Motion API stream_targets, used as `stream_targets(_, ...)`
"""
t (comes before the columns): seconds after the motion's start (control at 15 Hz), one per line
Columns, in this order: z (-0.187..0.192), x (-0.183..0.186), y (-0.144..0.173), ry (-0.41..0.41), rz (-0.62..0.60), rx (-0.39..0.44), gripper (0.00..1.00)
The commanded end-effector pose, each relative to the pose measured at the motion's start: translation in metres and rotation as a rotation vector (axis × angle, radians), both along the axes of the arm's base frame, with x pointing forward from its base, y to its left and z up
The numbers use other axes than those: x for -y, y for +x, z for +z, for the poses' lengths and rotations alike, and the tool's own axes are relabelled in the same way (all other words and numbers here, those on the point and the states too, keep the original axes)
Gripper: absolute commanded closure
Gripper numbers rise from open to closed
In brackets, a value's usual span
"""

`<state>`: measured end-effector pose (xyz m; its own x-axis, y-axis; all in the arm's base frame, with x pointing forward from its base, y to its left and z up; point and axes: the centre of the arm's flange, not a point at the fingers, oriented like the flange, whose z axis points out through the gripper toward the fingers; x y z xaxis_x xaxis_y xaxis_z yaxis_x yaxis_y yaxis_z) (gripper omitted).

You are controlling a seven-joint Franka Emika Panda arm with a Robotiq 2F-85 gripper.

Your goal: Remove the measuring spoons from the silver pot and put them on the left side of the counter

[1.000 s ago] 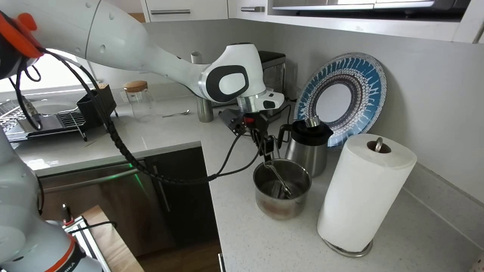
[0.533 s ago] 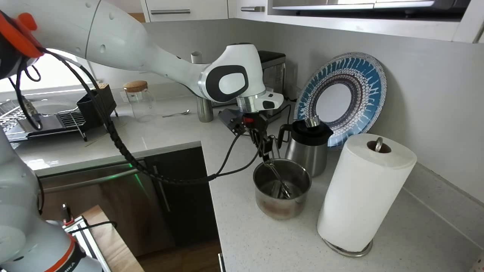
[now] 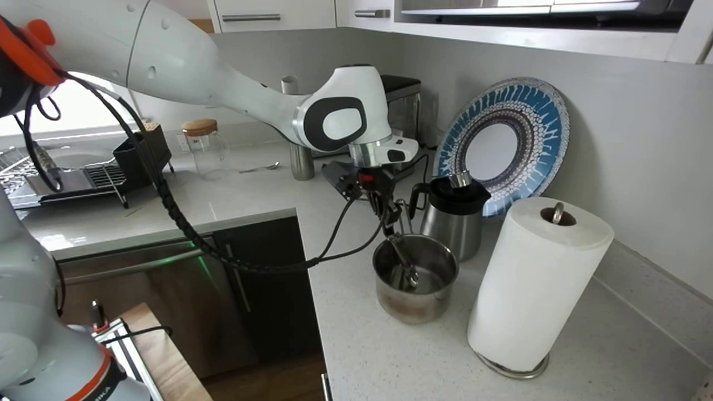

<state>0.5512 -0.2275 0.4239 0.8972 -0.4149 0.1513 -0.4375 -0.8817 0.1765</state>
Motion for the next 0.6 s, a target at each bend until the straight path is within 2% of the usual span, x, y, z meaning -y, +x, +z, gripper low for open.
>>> stream_targets(0.0, 0.0042, 0.0004, -0.0085, -0.007, 0.011, -0.003, 1.00)
stream_targets(0.13, 0.0058, -0.0008, -0.0082, -0.008, 0.021, -0.006, 1.00)
stream_targets(0.2, 0.0068, -0.0015, -0.0087, -0.008, 0.026, -0.006, 0.74)
stream_targets(0.27, 0.0082, -0.0027, -0.0099, -0.013, 0.029, -0.007, 0.73)
stream_targets(0.53, 0.0120, -0.0060, -0.0135, -0.024, 0.037, -0.012, 0.44)
